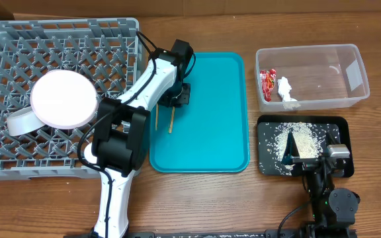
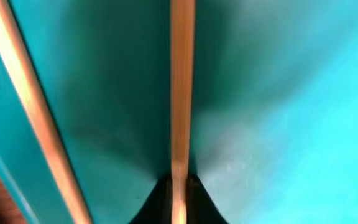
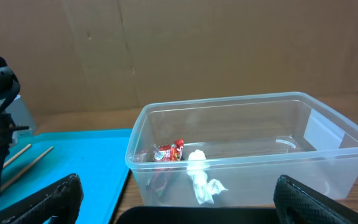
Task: Sort waste into correct bins and load items into the dishwasher
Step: 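Reach the left gripper to the chopsticks on the teal tray and grasp, then carry the chopstick to the rack and drop it in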
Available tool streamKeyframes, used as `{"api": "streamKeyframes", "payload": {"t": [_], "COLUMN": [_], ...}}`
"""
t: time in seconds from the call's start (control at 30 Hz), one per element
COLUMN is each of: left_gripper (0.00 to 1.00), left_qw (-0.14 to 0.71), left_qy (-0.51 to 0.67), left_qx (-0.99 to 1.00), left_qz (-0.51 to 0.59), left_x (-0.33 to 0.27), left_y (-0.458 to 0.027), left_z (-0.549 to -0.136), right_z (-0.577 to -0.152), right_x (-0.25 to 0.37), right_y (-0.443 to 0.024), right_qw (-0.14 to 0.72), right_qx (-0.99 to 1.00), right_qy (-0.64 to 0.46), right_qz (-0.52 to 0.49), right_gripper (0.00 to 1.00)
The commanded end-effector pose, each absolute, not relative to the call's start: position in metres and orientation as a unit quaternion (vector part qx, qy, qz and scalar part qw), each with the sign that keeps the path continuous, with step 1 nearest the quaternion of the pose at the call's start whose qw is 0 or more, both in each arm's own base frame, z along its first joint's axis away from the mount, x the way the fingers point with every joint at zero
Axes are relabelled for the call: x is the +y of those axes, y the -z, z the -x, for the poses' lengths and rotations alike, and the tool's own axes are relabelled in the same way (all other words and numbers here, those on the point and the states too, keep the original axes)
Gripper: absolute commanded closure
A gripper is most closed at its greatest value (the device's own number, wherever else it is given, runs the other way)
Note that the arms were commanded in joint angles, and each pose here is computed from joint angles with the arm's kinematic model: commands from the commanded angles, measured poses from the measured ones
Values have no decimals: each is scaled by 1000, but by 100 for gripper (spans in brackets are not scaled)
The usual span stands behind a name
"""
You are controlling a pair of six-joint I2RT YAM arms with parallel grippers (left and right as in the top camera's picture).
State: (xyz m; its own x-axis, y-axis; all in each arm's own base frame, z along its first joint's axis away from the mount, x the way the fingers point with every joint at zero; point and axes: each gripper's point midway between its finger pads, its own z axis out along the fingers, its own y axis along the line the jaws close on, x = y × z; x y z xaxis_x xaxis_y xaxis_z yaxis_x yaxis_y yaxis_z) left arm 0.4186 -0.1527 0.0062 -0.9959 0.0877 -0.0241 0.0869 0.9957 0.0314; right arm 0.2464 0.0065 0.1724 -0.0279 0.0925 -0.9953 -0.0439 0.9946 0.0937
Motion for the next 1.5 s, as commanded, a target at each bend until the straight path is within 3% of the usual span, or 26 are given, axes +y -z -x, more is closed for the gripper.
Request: {"api": "streamKeyframes", "payload": {"t": [0.0,0.2,0.3,0.47,0.73,1.03,1.47], "left_gripper": [96,96,96,96,96,96,96], "left_qw": [-4,62,131,157,99,92,85], "left_qy": [-6,4,17,-45,-71,18,58], "left_qx": [1000,998,991,982,985,994,993], "left_qz": [-29,13,36,93,123,59,58], "left_x": [-155,-147,-127,-56,7,-20,-34], "left_y": [-14,-105,-177,-220,-180,-148,-107], "left_z": [-416,-428,-428,-411,-409,-423,-425], "right_z": [-246,-246,-246,-246,-246,-246,-246], "right_x": [6,6,6,6,6,6,6], "right_y": [-171,-171,-171,-171,-171,-171,-171], "right_qw": [699,699,699,699,699,699,699], "right_qx": [714,714,714,714,714,714,714], "right_qy": [-47,-47,-47,-47,-47,-47,-47], "right_qz": [-16,-16,-16,-16,-16,-16,-16], "right_gripper": [0,0,0,0,0,0,0]}}
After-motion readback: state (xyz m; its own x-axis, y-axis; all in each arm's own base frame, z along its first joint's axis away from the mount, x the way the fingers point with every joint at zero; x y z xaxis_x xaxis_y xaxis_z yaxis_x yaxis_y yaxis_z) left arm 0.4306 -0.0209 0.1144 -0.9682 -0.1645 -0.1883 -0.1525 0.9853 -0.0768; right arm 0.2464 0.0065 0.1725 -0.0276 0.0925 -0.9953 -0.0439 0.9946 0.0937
